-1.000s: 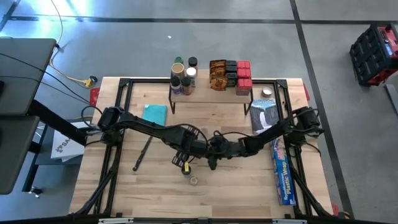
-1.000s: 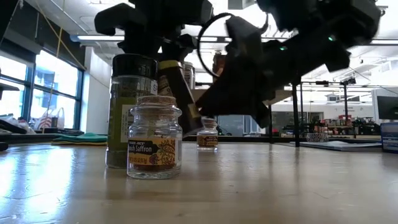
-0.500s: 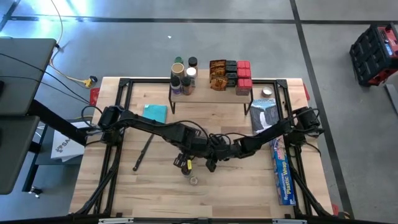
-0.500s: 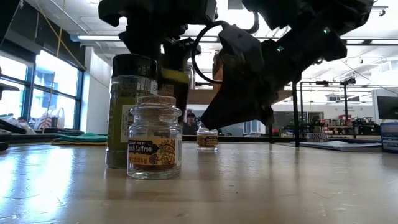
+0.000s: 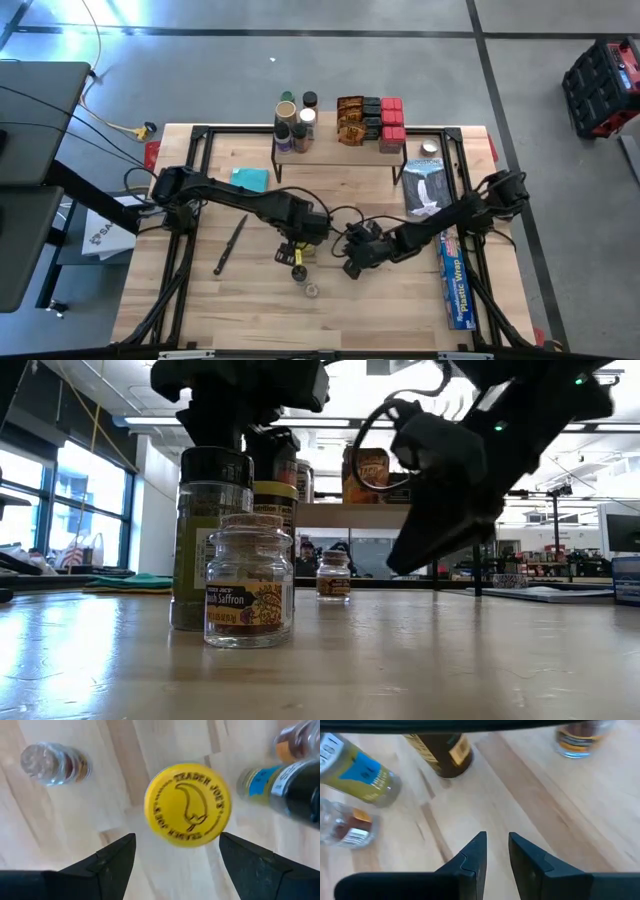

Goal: Shelf spices
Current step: Put the yellow seasoning bottle on the shelf

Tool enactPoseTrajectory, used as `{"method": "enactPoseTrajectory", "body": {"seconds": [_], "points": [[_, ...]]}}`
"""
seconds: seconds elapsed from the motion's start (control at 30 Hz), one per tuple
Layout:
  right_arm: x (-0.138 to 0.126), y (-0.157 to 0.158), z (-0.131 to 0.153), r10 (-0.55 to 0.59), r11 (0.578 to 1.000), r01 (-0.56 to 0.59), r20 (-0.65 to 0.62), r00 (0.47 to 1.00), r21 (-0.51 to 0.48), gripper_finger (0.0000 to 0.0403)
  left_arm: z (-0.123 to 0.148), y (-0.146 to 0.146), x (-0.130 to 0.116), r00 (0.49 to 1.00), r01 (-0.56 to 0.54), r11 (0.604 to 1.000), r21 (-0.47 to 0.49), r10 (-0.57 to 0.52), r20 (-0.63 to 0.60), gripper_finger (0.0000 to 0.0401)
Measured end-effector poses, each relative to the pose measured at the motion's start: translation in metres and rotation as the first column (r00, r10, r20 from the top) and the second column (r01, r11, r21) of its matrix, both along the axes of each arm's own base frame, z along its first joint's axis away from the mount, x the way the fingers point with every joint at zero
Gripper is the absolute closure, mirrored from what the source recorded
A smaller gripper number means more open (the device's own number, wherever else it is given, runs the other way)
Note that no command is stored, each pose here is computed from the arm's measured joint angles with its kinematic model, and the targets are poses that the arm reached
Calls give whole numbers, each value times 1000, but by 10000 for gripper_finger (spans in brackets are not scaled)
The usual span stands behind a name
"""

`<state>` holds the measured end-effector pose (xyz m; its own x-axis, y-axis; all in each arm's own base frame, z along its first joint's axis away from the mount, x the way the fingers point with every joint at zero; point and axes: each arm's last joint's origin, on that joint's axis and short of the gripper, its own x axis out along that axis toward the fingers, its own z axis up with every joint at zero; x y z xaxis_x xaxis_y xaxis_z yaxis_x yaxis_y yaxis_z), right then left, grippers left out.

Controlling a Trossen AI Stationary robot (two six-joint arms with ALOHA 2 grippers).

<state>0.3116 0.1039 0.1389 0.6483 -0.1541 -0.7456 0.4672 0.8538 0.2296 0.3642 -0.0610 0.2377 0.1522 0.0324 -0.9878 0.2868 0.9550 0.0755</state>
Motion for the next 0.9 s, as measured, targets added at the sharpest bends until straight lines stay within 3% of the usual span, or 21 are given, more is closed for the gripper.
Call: {"method": "enactPoseTrajectory", "body": {"seconds": [0.17,0.37,0.7,0.9], "points": [[-5,6,1,-12,1000,12,-7,1000,-18,327,-9,0,-13,996,-42,999,-12,43,79,119],[-6,8,1,-6,1000,6,-4,1000,-18,327,-19,-3,-11,970,-75,994,-77,91,224,119],[-5,8,1,-5,1000,5,-4,1000,-25,327,-17,-6,-9,961,-88,992,-90,108,254,120],[-5,8,1,-4,1000,4,-4,1000,-26,327,-16,-6,-9,961,-90,991,-95,112,251,143]]}}
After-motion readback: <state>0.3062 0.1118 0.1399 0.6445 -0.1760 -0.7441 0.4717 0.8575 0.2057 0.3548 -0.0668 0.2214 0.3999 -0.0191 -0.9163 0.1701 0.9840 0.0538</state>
